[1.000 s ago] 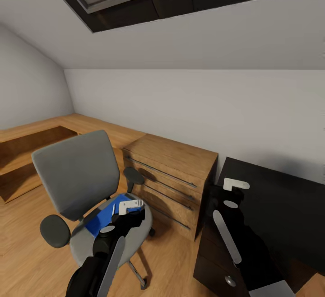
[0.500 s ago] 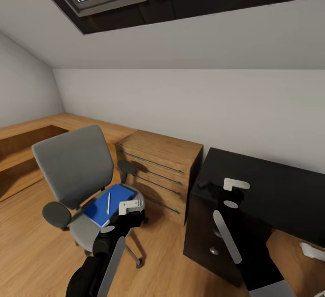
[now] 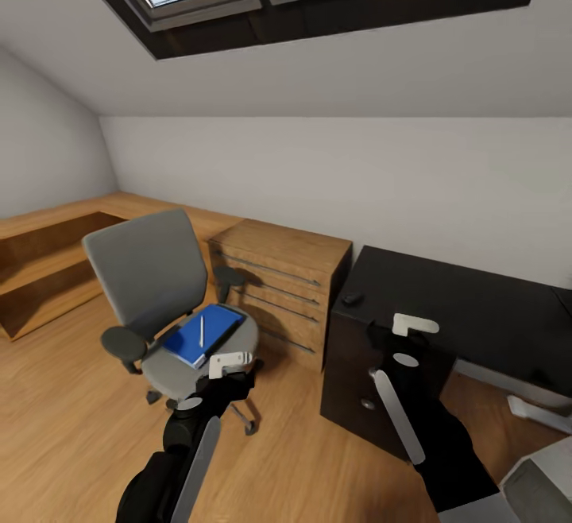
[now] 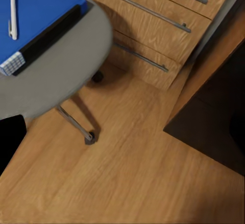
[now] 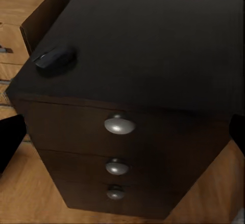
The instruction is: In the bedroom, organize the workspace by keeping the computer under the desk, ensuring the monitor is on the desk, placing the keyboard on the desk next to the monitor, placing the mouse on the desk next to the keyboard, moving the folder from the swivel chair onto the desk next to the mouse, stacking the notebook on top of the folder with the pen on top of the notebook, and positioning the swivel chair next to the desk.
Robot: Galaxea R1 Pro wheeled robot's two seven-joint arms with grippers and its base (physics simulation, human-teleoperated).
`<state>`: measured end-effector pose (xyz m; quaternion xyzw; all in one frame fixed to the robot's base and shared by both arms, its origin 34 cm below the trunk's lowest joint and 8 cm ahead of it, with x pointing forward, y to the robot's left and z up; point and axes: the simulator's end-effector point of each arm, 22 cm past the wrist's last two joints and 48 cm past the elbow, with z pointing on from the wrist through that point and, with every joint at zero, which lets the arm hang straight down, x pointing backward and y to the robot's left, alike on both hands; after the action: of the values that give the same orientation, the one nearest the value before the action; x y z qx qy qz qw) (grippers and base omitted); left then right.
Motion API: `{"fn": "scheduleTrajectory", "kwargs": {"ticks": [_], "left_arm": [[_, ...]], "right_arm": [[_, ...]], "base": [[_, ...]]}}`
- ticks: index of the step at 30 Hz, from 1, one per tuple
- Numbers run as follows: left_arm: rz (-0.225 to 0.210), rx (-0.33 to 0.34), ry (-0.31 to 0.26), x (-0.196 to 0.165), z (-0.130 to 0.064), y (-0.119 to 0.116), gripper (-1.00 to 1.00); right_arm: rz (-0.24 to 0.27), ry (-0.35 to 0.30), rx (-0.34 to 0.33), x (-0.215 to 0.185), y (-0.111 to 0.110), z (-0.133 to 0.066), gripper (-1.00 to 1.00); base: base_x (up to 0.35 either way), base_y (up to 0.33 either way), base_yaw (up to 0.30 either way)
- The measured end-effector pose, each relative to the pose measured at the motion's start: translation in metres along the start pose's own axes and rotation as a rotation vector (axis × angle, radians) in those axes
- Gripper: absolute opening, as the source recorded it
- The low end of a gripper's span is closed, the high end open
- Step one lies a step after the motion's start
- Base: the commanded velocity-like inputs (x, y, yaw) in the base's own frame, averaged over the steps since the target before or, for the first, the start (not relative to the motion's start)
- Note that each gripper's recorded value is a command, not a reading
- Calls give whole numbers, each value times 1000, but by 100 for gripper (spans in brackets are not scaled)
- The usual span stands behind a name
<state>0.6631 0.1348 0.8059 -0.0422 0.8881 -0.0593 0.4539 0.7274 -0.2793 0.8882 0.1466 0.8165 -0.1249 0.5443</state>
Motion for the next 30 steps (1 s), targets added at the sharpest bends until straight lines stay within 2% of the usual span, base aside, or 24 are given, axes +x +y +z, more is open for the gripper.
{"fn": "scheduleTrajectory", "kwargs": {"ticks": [10,30], "left_arm": [[-1,-2,13,6,4,1,100],[0,-1,6,3,1,0,100]], "right_arm": [[-8,21,2,11,1,5,100],[5,4,0,6,1,3,100]], "base": [[-251,185,-68],[-27,22,-285]]}}
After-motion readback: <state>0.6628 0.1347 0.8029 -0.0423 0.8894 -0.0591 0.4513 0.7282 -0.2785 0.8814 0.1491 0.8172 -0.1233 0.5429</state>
